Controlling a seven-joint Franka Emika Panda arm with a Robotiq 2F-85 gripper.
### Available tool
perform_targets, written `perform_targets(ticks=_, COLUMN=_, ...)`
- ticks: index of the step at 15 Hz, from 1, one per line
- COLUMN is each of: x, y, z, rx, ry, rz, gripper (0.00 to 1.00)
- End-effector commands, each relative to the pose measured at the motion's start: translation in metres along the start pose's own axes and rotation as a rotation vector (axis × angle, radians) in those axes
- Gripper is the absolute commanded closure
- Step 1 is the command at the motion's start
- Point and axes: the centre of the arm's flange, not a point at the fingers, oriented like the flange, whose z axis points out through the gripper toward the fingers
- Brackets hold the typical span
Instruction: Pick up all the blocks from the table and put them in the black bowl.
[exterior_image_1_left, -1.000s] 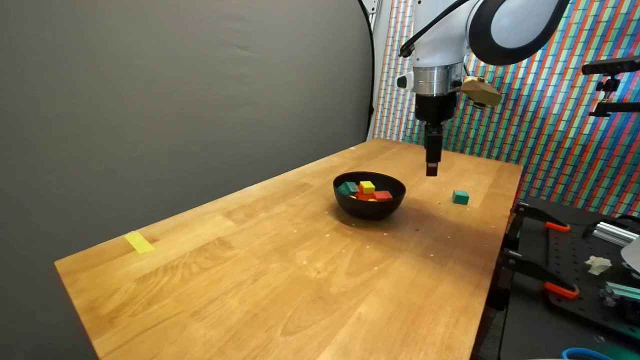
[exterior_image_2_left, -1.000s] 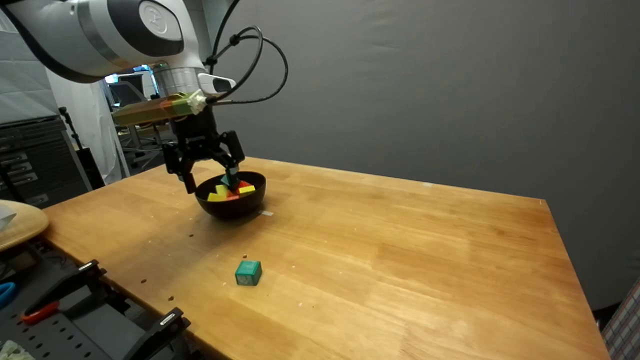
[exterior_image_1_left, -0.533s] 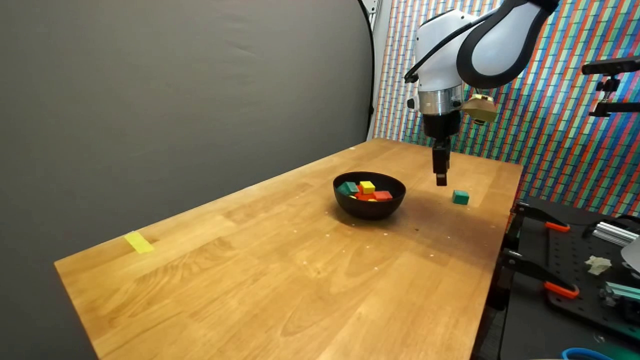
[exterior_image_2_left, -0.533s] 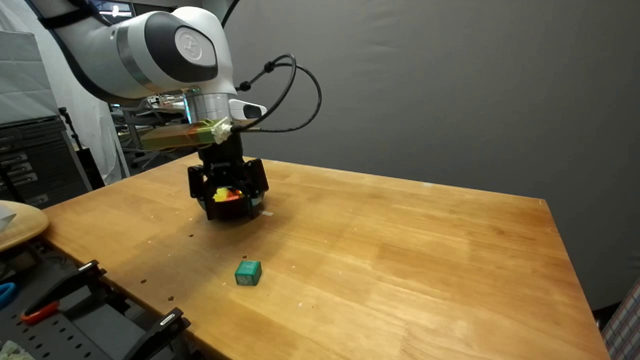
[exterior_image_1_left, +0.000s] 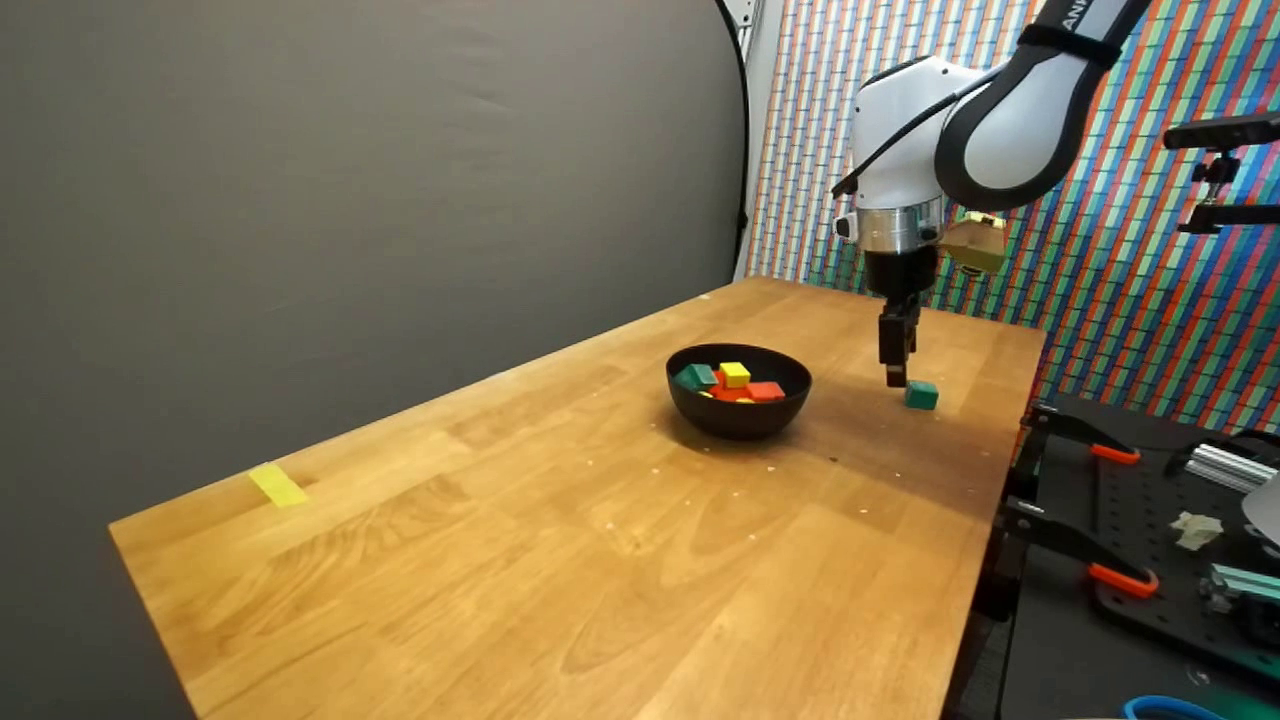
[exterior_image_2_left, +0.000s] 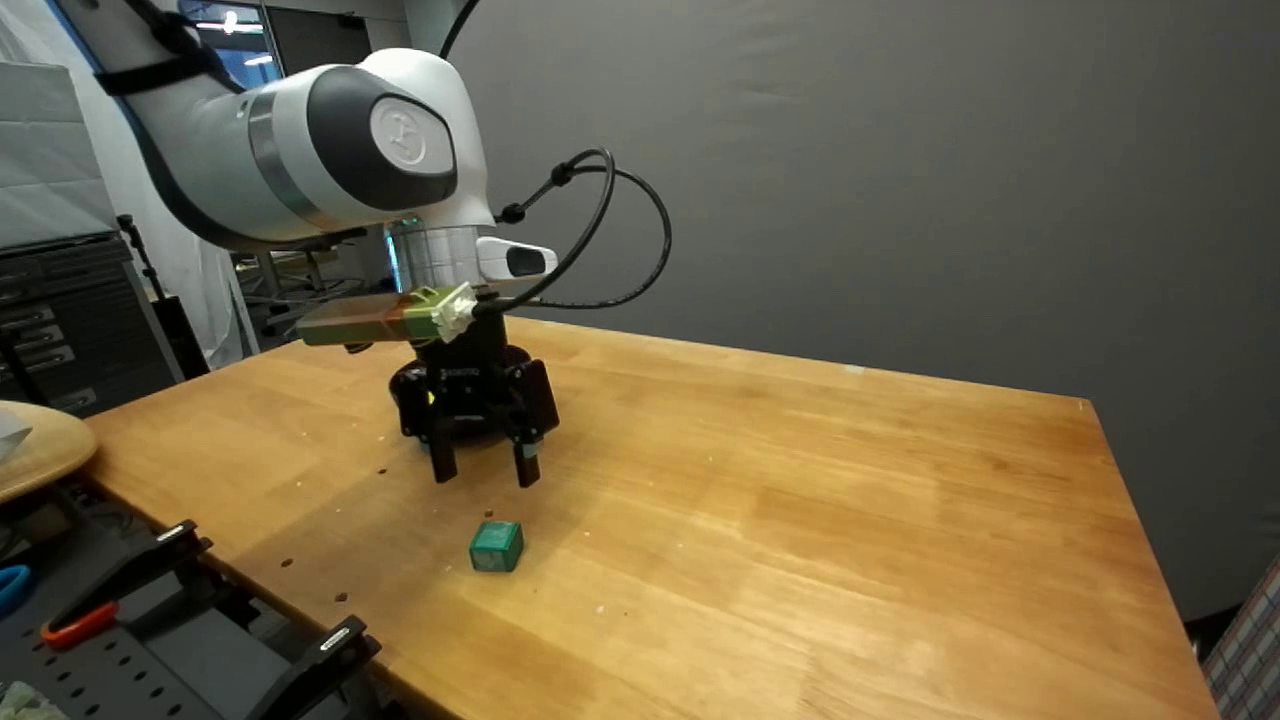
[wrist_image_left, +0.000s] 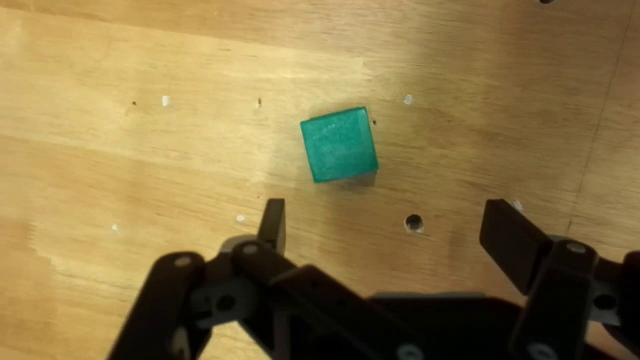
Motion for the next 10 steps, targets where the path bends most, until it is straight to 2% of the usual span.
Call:
perform_targets(ticks=1, x=-0.022, y=-0.003, z=0.016, rx=-0.039, ry=0.04, rz=0.03, gripper=0.0)
perform_targets(ticks=6, x=-0.045, y=-0.001, z=0.035, rx=-0.054, ry=0.045, rz=0.059, gripper=0.0)
perform_targets(ticks=7, x=-0.046, y=0.0, z=0.037, rx=-0.05, ry=0.046, rz=0.069, gripper=0.03)
perform_targets(ticks=9, x=-0.041, y=0.001, z=0.041, rx=-0.04, ry=0.063, rz=0.089, gripper=0.28)
perform_targets(ticks=10, x=-0.035, y=-0.001, z=0.042, rx=-0.029, ry=0.072, rz=0.095, gripper=0.29)
